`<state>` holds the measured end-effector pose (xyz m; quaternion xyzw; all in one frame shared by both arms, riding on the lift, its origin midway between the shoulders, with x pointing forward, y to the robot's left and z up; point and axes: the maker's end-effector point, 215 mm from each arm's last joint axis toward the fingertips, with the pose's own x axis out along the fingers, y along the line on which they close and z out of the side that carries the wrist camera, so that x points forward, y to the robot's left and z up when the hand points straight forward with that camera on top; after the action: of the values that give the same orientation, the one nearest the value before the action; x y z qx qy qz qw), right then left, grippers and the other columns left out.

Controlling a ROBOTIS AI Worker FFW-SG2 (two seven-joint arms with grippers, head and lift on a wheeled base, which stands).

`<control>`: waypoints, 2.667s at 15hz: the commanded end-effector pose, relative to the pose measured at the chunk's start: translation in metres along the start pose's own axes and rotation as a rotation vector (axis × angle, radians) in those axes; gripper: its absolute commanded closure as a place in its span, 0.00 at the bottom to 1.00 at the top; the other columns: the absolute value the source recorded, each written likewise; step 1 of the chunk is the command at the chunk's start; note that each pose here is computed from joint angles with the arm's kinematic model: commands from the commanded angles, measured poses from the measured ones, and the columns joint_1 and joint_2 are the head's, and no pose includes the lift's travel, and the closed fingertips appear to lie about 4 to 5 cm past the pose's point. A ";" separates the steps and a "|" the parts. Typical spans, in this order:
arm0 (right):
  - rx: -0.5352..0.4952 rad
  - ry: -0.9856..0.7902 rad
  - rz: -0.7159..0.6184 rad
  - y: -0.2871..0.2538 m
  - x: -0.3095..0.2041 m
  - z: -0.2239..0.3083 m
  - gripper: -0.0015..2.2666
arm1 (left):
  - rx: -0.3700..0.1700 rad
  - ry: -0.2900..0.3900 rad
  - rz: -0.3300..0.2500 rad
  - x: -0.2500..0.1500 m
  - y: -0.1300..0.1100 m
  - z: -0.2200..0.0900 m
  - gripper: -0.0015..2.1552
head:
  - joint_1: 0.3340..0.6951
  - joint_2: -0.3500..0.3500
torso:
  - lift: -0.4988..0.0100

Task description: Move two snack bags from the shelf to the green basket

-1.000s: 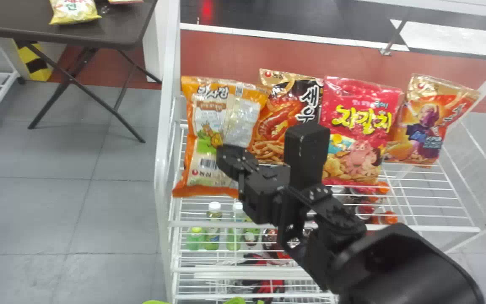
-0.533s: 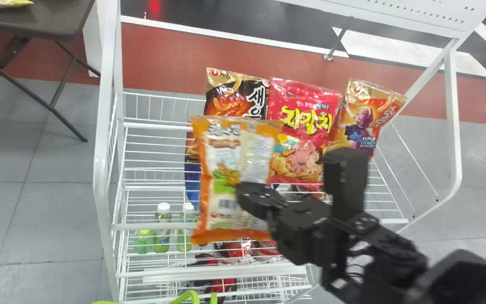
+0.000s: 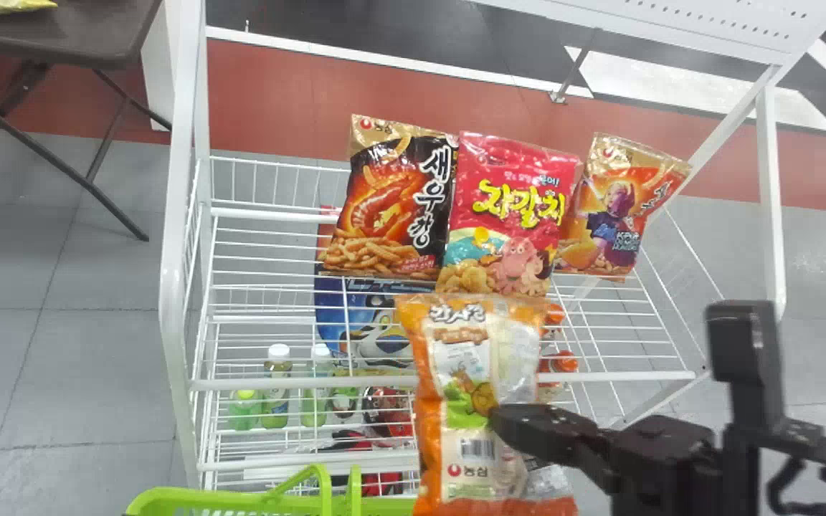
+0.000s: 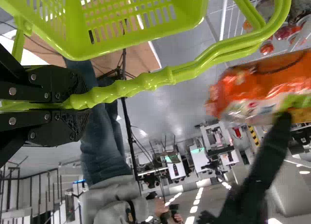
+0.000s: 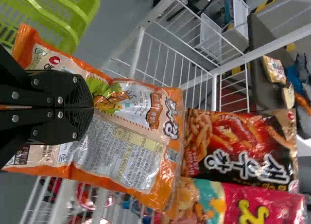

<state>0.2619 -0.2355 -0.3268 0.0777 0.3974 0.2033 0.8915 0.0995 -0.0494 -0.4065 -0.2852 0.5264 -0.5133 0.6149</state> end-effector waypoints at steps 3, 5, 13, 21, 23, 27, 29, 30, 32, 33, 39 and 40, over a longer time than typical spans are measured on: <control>0.019 0.012 -0.001 -0.013 -0.017 -0.003 0.97 | 0.011 -0.007 0.004 0.000 -0.002 0.004 0.95 | 1.00 0.00 | 0.95; 0.006 0.059 -0.007 -0.014 -0.014 -0.018 0.97 | 0.018 -0.010 0.006 -0.001 -0.005 0.005 0.95 | 1.00 0.00 | 0.95; -0.088 0.254 0.063 0.039 0.028 -0.085 0.97 | 0.023 -0.014 0.016 -0.003 -0.008 0.003 0.95 | 1.00 0.00 | 0.95; -0.252 0.374 0.073 0.079 0.044 -0.131 0.97 | 0.026 -0.016 0.022 -0.004 -0.007 0.004 0.95 | 1.00 0.00 | 0.95; -0.253 0.382 0.078 0.082 0.044 -0.136 0.97 | 0.025 -0.016 0.023 -0.004 -0.006 0.004 0.95 | 1.00 0.00 | 0.95; -0.255 0.388 0.083 0.086 0.048 -0.139 0.97 | 0.029 -0.015 0.025 -0.003 -0.006 0.005 0.95 | 1.00 0.00 | 0.95; -0.246 0.418 0.092 0.087 0.052 -0.152 0.97 | 0.029 -0.015 0.025 -0.003 -0.006 0.005 0.95 | 1.00 0.00 | 0.95; -0.237 0.453 0.091 0.085 0.056 -0.166 0.97 | 0.029 -0.015 0.025 -0.003 -0.006 0.005 0.95 | 1.00 0.00 | 0.95; -0.207 0.535 0.102 0.082 0.062 -0.201 0.97 | 0.031 -0.016 0.023 -0.003 -0.007 0.005 0.95 | 1.00 0.00 | 0.95; -0.196 0.569 0.106 0.083 0.062 -0.216 0.97 | 0.031 -0.016 0.023 -0.003 -0.007 0.005 0.95 | 1.00 0.00 | 0.95; -0.092 0.665 0.104 0.067 0.067 -0.258 0.87 | 0.029 -0.015 0.022 -0.003 -0.007 0.004 0.95 | 1.00 0.00 | 0.95; -0.063 0.666 0.108 0.067 0.068 -0.259 0.75 | 0.029 -0.015 0.022 -0.003 -0.007 0.004 0.95 | 1.00 0.00 | 0.95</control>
<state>0.0991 -0.1458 -0.5206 -0.0123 0.6380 0.2887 0.7138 0.1017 -0.0492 -0.3980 -0.2741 0.5174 -0.5116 0.6289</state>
